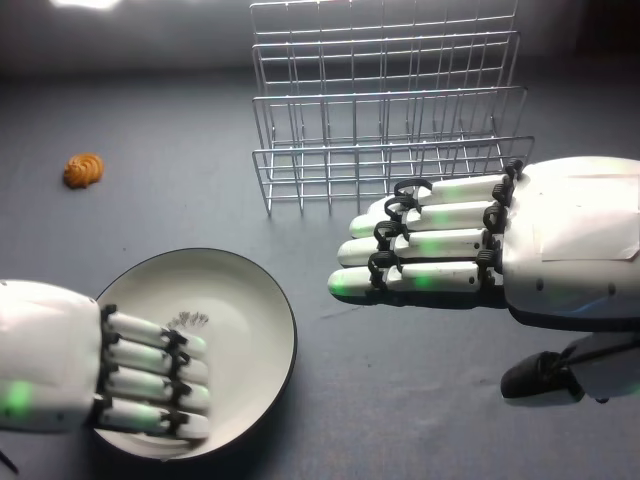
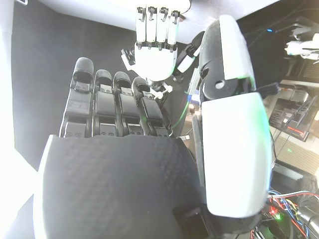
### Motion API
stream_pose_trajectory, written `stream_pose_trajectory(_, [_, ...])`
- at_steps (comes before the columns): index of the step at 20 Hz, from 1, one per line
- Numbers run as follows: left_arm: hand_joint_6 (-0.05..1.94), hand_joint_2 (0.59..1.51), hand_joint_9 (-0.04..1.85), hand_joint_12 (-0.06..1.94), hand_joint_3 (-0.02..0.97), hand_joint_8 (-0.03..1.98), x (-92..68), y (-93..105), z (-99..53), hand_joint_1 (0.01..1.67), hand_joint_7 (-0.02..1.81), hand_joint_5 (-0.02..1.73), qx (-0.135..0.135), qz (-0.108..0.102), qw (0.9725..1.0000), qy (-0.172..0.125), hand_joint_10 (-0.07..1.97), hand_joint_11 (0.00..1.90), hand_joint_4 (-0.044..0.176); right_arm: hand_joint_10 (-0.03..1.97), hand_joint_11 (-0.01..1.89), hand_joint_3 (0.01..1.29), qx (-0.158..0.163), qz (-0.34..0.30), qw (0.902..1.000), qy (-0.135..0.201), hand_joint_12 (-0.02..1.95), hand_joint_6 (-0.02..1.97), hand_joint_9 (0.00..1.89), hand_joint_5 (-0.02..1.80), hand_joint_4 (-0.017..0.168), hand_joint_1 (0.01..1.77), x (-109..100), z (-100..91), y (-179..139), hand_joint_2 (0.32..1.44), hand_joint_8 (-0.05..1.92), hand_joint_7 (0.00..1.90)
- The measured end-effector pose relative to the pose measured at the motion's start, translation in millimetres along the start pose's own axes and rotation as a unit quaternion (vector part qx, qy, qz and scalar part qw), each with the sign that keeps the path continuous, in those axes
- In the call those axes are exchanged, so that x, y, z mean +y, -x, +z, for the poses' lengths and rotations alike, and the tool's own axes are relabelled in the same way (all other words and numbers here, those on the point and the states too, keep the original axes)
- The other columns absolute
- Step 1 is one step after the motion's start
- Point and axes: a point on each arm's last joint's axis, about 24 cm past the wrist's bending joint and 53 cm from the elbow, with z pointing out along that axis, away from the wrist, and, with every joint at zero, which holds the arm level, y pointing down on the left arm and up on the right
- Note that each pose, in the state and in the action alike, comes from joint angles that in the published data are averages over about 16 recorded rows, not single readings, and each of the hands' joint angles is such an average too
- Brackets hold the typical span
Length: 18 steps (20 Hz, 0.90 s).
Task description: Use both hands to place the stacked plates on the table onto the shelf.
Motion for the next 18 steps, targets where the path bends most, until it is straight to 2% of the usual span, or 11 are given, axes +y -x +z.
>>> stream_pose_trajectory(10, [-0.01, 1.119, 0.01, -0.01, 0.014, -0.01, 36.2, -11.0, -26.4, 0.02, 0.01, 0.0, 0.019, 0.011, 0.999, 0.039, 0.0, 0.02, -0.004, 0.0, 0.02, 0.02, 0.0, -0.002, 1.0, 0.0, 0.26, 0.02, 0.01, 0.02, 0.001, 1.03, 0.2, 0.0, 0.1, 1.04, 0.01, 0.02])
stream_pose_trajectory(18, [-0.02, 1.116, 0.01, 0.0, 0.014, -0.01, 41.2, -23.5, -31.3, 0.02, 0.01, -0.01, 0.035, 0.009, 0.9986, 0.038, 0.0, 0.02, -0.007, 0.0, 0.02, 0.02, 0.0, -0.003, 1.0, 0.001, 0.24, 0.02, 0.01, 0.02, 0.001, 1.03, 0.3, 0.0, 0.1, 1.04, 0.01, 0.02])
